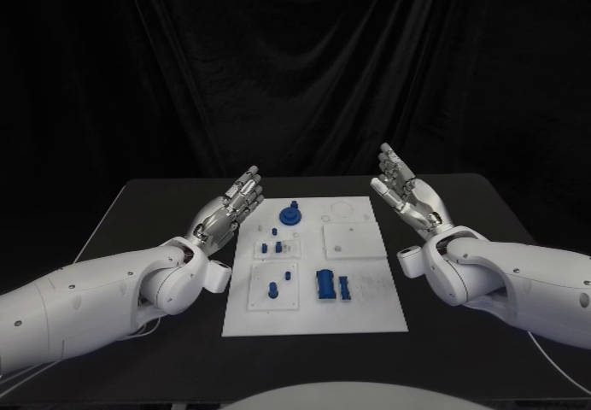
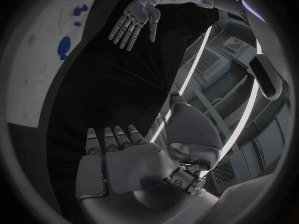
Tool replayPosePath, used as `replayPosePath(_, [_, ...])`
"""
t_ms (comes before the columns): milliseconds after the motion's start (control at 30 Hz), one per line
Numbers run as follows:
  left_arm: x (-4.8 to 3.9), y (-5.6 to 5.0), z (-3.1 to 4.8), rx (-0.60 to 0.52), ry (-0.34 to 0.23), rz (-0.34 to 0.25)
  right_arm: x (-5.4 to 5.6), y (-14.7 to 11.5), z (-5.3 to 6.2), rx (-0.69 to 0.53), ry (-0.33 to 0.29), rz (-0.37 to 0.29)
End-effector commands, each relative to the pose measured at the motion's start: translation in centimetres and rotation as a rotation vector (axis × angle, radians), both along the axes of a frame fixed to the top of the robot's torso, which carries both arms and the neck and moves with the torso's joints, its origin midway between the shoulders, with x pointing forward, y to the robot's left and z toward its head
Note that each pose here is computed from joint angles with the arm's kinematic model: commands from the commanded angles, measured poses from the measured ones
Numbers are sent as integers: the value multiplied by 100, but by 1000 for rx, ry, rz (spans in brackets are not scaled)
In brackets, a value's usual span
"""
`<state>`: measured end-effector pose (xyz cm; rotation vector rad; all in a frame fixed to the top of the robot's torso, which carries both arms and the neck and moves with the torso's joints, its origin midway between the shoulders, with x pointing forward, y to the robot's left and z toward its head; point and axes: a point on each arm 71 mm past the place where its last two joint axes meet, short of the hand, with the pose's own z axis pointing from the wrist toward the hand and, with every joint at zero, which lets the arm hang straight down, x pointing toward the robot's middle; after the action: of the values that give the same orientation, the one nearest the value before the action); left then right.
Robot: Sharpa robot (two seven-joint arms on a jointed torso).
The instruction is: Assemble the parts on the task board
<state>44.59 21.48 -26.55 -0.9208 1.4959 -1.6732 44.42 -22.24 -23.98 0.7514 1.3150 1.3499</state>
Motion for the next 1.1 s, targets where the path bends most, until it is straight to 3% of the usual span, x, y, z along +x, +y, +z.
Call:
replayPosePath(33, [46,-14,35,38,10,142,67,49,-6,76,130,-159])
replayPosePath(267, [124,-134,232,55,27,332,163,266,135,190,218,-244])
replayPosePath(500, [153,-203,368,63,54,463,176,300,156,208,234,-256])
replayPosePath(667, [158,-222,410,66,66,503,176,300,156,208,234,-256])
replayPosePath(1100, [158,-224,413,66,67,506,176,300,156,208,234,-256])
